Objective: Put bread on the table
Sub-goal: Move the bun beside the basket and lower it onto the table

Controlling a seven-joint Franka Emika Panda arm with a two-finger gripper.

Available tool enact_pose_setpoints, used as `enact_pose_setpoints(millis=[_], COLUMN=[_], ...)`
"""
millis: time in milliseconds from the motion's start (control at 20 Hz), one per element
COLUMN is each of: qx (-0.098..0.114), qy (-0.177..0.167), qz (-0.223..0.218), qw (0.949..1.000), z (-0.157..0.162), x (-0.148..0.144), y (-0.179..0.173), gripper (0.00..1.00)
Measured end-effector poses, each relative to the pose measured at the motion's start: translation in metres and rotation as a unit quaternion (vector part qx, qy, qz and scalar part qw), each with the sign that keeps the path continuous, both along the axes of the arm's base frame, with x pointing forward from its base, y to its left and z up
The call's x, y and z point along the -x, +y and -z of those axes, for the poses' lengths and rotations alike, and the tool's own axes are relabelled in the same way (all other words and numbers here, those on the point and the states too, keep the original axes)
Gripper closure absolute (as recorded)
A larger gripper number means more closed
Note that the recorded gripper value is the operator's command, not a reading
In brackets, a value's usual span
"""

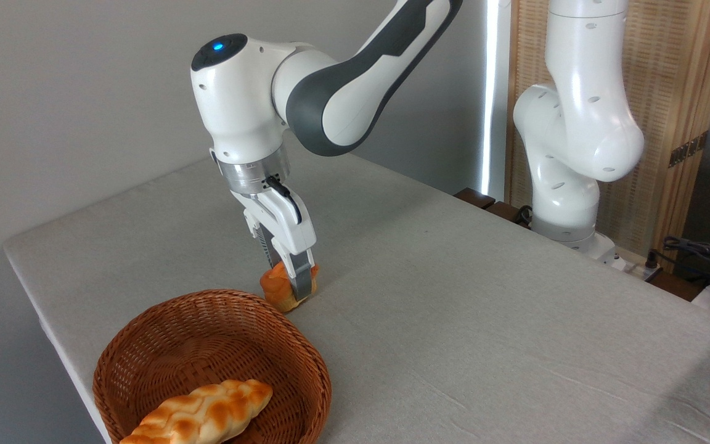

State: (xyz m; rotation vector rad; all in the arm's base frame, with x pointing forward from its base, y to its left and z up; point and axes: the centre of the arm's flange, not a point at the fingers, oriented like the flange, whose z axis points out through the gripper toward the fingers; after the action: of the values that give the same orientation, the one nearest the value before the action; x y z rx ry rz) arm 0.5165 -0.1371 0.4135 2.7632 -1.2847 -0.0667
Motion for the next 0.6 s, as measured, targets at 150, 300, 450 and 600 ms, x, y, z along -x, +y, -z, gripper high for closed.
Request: enact_pose_setpoints(millis=[150,300,450,600], qx=[0.001,0.002,0.003,0.004], qy=[-0.003,-0.007,-0.010,-0.014], qz=[0.000,-0.001,-0.001,-0.001], qw=[1.0000,1.0000,0.9999,0.9999], z=[-0.003,-0.007,-0.011,-0.014], x=[-0.001,-0.001,-0.002,-0.003], y=[0.000,0.001,0.001,0.000], gripper=[0.00,0.00,0.00,0.00])
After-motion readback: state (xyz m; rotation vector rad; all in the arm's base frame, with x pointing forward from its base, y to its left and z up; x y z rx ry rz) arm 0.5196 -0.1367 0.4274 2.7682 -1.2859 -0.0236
